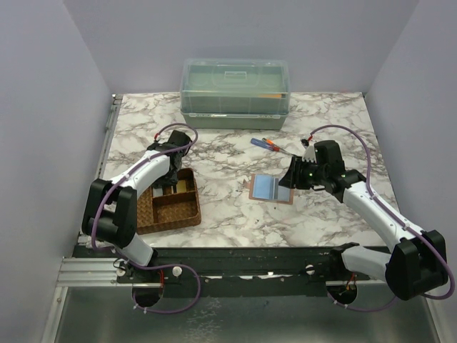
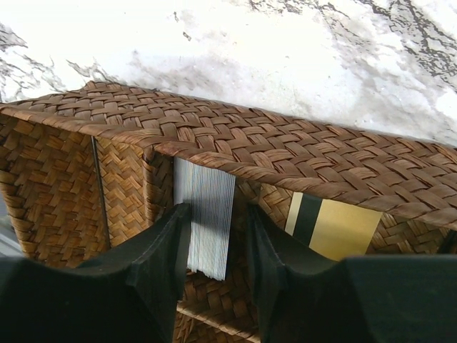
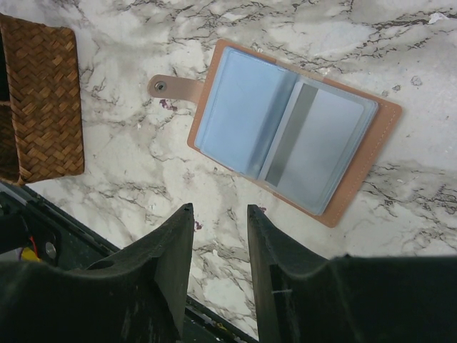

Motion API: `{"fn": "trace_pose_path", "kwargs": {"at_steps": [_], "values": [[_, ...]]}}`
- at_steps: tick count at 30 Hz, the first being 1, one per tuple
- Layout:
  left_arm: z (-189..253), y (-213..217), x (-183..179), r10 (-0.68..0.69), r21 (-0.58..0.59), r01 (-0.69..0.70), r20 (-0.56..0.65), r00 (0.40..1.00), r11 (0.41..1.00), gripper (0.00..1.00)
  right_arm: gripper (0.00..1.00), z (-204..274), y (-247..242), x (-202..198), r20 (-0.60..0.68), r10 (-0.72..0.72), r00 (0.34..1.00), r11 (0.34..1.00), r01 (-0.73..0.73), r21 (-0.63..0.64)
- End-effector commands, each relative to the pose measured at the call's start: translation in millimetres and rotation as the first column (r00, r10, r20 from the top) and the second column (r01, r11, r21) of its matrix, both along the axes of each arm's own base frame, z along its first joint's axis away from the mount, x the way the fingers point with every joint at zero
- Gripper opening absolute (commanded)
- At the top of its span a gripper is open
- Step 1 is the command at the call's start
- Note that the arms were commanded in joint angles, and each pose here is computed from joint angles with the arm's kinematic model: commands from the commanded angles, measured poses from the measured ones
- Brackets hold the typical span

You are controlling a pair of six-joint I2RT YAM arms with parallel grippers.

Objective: Put the credit cards into the card holder
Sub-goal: Pick up the credit card from the storage box.

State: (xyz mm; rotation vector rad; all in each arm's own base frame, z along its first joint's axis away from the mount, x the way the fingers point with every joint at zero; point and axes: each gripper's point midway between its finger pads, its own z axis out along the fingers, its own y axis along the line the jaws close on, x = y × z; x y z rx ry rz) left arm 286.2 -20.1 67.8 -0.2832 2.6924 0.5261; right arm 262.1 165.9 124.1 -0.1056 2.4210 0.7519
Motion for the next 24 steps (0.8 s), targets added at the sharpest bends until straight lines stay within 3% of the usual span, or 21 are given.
{"fn": "trace_pose_path", "kwargs": {"at_steps": [1, 10, 24], "values": [[-1.4, 4.5, 7.2, 0.010, 0.051, -0.011, 0.015, 1.000, 0.999, 0.37, 0.40, 1.1, 3.0, -2.6, 0.018, 0.030, 0.999, 1.000, -0.030, 0.006], [20.1, 7.3, 10.8, -0.010, 0.114, 0.002, 0.070, 0.997, 0.994, 0.25, 0.40, -0.5, 3.2, -2.6, 0.014, 0.030, 0.999, 1.000, -0.030, 0.006], [40.8, 5.1, 9.9, -0.027, 0.105, 0.015, 0.110, 0.994, 0.994, 0.15, 0.40, -1.6, 2.2, -2.6, 0.006, 0.024, 1.000, 1.000, -0.024, 0.000]]}}
